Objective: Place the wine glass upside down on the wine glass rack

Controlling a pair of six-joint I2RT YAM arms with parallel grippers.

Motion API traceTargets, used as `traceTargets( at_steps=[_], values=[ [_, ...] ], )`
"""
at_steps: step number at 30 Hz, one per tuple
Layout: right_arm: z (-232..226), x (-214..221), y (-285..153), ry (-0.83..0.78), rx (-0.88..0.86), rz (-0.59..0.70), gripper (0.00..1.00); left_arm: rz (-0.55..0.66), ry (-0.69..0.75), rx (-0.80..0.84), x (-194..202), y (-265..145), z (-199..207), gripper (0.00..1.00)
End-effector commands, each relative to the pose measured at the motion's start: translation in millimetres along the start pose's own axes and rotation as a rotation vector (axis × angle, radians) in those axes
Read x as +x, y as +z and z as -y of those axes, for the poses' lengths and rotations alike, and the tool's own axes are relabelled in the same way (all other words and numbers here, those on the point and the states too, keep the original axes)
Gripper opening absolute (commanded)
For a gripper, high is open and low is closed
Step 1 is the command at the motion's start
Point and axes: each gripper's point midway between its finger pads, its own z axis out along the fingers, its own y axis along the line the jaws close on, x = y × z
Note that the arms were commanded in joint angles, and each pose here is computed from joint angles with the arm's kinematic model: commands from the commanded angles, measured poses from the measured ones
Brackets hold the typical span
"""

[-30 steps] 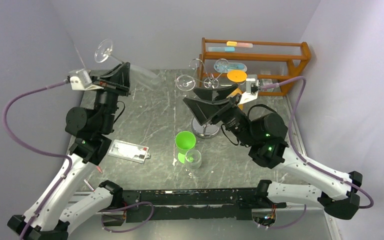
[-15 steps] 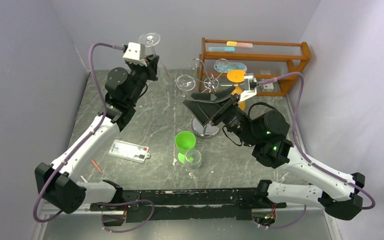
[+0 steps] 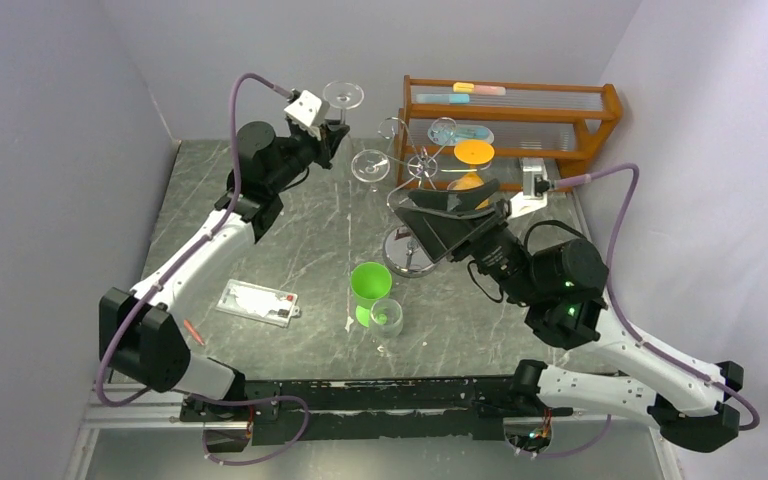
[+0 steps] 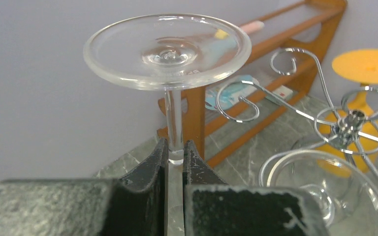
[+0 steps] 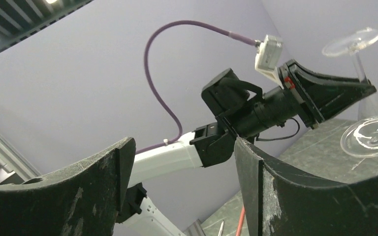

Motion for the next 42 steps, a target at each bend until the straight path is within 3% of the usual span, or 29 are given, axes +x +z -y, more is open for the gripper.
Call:
traceTargets(
  at_steps=[1,15,26,32,42],
  values=[
    [3.2,-8.5,-6.0,-0.032,0.010,0.042,0.77,0.079,0.090,0.205,-16.8,5.6,20.5,0.05],
    [5.6,-13.2,-19.9,-0.005,0.020,0.060,0.77,0.102,0.109,0.555,16.2,11.0,59.1,0.05],
    [-0.3,-11.8,-15.8,-0.038,-0.010,0.043,0.77,0.077,0.093,0.701,38.8,11.1,73.2,0.05],
    [0.1,-17.9,-21.3,-0.070,-0.033,0.097,0.77,0.064,0.088,0.785,48.2,22.1,77.9,0.05],
    [5.4,-17.0,-21.3,-0.100,-0.029,0.122,0.77,0.090,0.028,0.848,44.6,41.1,79.9,0.05]
  ],
)
